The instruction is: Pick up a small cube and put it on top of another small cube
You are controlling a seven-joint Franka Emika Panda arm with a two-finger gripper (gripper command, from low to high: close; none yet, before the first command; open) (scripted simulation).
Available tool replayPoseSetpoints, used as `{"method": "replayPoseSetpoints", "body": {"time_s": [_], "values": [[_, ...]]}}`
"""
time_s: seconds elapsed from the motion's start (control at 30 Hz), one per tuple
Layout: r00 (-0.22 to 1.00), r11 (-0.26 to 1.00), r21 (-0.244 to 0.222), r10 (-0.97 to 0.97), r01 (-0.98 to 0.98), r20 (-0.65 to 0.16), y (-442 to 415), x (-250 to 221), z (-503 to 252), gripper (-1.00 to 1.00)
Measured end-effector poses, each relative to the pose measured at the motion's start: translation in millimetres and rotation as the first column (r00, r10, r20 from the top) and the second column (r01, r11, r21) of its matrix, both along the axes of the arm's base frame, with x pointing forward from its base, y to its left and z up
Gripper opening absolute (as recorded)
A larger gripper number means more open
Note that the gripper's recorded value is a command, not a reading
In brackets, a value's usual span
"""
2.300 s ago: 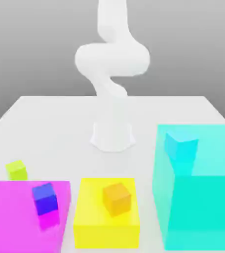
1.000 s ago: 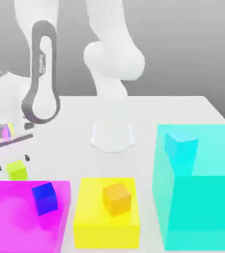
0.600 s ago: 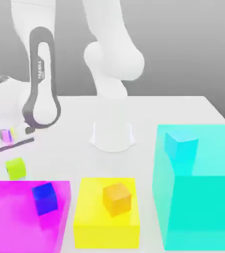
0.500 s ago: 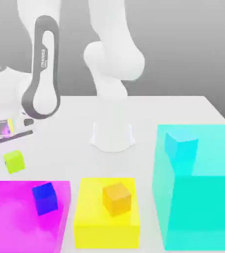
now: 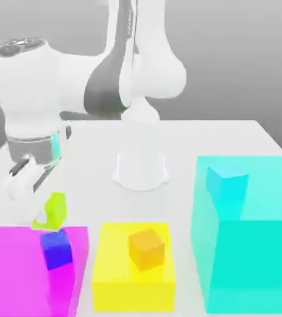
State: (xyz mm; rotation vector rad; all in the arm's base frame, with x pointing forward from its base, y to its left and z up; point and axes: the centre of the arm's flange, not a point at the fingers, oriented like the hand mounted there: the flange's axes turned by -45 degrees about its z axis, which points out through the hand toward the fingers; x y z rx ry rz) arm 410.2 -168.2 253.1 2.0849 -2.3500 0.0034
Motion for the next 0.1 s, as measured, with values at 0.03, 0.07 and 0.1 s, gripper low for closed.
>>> {"method": "replayPoseSetpoints", "body": {"time_s": [0.03,0.07,0.1], "values": [[1.000,1.000,0.000,0.001,-0.001,0.000,0.2,0.1,0.0,1.00],[1.000,1.000,0.000,0.001,-0.001,0.000,0.4,0.2,0.0,1.00],[1.000,1.000,0.000,0.001,-0.001,0.000,0.5,0.2,0.0,1.00]]}}
